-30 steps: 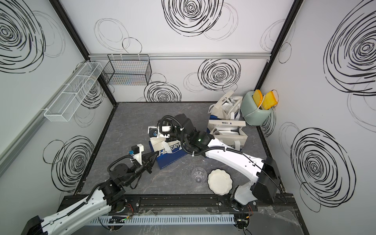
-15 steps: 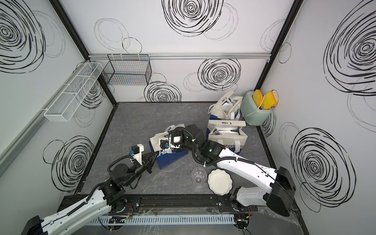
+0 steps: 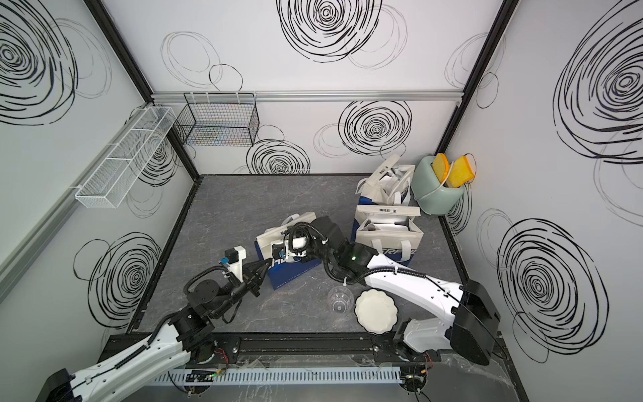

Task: Open the takeout bag
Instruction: Open the takeout bag at the center of the board.

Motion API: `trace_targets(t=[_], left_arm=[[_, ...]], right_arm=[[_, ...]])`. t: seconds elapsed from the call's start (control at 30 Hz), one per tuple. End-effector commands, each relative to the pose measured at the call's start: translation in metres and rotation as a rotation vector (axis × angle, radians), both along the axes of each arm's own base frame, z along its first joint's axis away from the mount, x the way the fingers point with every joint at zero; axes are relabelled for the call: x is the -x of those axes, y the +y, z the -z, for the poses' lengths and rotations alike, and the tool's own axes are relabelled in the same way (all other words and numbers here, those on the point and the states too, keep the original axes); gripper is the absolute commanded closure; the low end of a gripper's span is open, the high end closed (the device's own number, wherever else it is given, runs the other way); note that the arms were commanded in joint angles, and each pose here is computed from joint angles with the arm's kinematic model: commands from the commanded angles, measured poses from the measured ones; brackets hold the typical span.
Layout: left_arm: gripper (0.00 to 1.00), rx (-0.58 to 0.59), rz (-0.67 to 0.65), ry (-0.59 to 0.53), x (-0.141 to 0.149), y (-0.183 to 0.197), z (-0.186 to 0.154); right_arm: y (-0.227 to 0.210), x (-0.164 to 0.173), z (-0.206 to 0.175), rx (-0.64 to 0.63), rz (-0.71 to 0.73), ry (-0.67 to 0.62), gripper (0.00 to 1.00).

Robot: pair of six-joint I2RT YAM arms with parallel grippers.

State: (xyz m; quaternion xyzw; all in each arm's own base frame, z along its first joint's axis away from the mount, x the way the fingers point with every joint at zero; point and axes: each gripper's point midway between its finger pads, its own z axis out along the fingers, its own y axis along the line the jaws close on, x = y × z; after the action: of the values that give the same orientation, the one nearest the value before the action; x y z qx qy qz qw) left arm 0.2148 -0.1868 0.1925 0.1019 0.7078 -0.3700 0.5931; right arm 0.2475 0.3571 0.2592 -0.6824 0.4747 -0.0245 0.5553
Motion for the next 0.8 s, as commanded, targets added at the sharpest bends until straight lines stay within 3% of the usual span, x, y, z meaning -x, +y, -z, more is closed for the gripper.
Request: trace_targets(t=[0.0,0.57,0.77], left_arm=[[1.00,0.024,0.003,-0.024,0.000,-0.002,-0.013],[1.00,0.021,0.005,-0.017,-0.002,-0.003,-0.010],[1.00,0.020,0.002,-0.014,-0.001,-0.002,-0.009]], right_arm=[[0.005,-0.005,0.001,0.004,0.011,-0.042,0.57],[0.013,-0.011,-0.013,-0.054,0.041,-0.115,0.59],[0.015,-0.008,-0.005,-0.038,0.029,-0.103,0.67]])
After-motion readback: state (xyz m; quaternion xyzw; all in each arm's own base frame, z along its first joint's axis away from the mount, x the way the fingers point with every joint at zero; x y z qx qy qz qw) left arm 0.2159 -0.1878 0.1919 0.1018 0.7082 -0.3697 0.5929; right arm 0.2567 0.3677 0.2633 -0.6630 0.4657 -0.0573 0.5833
